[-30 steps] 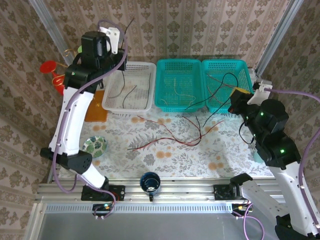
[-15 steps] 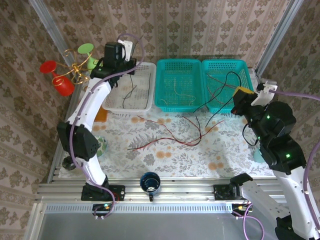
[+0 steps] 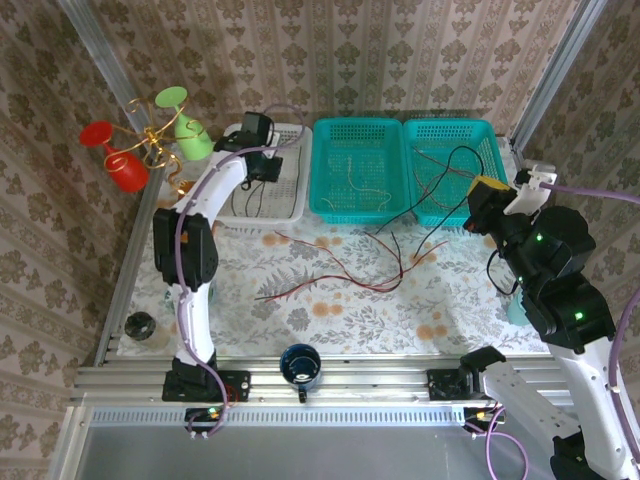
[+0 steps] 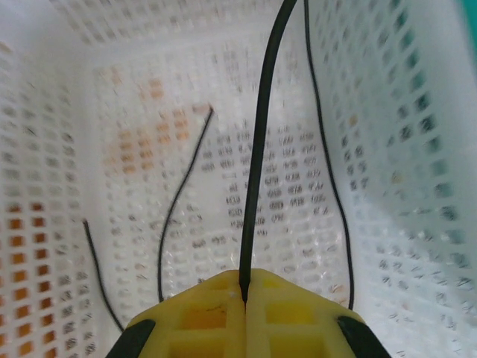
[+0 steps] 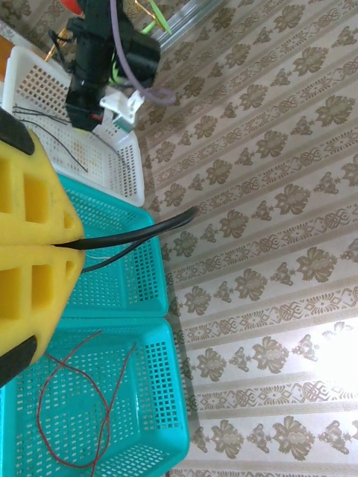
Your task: Untangle the cables
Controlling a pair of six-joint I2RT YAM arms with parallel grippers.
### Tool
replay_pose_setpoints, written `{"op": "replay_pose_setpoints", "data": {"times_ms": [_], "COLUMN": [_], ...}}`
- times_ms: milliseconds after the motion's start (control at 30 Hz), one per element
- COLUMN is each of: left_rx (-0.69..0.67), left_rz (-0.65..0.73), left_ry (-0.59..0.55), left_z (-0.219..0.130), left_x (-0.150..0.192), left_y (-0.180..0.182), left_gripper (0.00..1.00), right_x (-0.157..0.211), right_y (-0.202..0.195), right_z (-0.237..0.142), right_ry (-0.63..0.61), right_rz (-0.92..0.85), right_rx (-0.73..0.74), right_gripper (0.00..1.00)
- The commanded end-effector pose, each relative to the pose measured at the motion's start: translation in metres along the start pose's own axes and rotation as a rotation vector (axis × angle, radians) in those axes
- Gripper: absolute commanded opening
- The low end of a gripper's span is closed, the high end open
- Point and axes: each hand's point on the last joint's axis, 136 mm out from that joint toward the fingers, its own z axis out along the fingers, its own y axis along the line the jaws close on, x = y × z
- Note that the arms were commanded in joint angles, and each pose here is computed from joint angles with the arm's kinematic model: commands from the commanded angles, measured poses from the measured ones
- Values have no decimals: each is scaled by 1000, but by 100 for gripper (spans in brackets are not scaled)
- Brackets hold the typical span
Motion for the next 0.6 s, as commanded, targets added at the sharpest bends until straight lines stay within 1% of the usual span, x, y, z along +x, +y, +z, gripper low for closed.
{"op": "replay_pose_setpoints", "data": {"times_ms": [0, 200, 300, 367, 400, 467, 533, 567], "left_rx": [-4, 26, 86, 89, 90, 87, 82, 79], "left_rz": [-43, -62, -76, -80, -84, -87, -91, -92], "left_ry": [114, 197, 209, 197, 191, 174, 161, 145], "left_z": [11, 45, 50, 47, 45, 37, 27, 19], "left_x": [20, 39, 41, 38, 36, 29, 22, 16], "left_y": [8, 5, -5, -5, -4, -3, -2, -1], "left_gripper": [0, 0, 1, 24, 34, 51, 58, 59], "right_x": [-5, -4, 3, 4, 3, 3, 3, 2], "right_y": [2, 1, -1, 0, 0, 2, 4, 6], "right_z": [-5, -9, -11, -11, -12, -10, -7, -5], "right_ry": [-4, 8, 36, 42, 40, 39, 41, 42], "right_rz": [-13, -21, -29, -30, -28, -24, -21, -18], "right_rx": [-10, -6, -3, -5, -7, -15, -25, -30], "right_gripper": [0, 0, 0, 0, 0, 0, 0, 0]}}
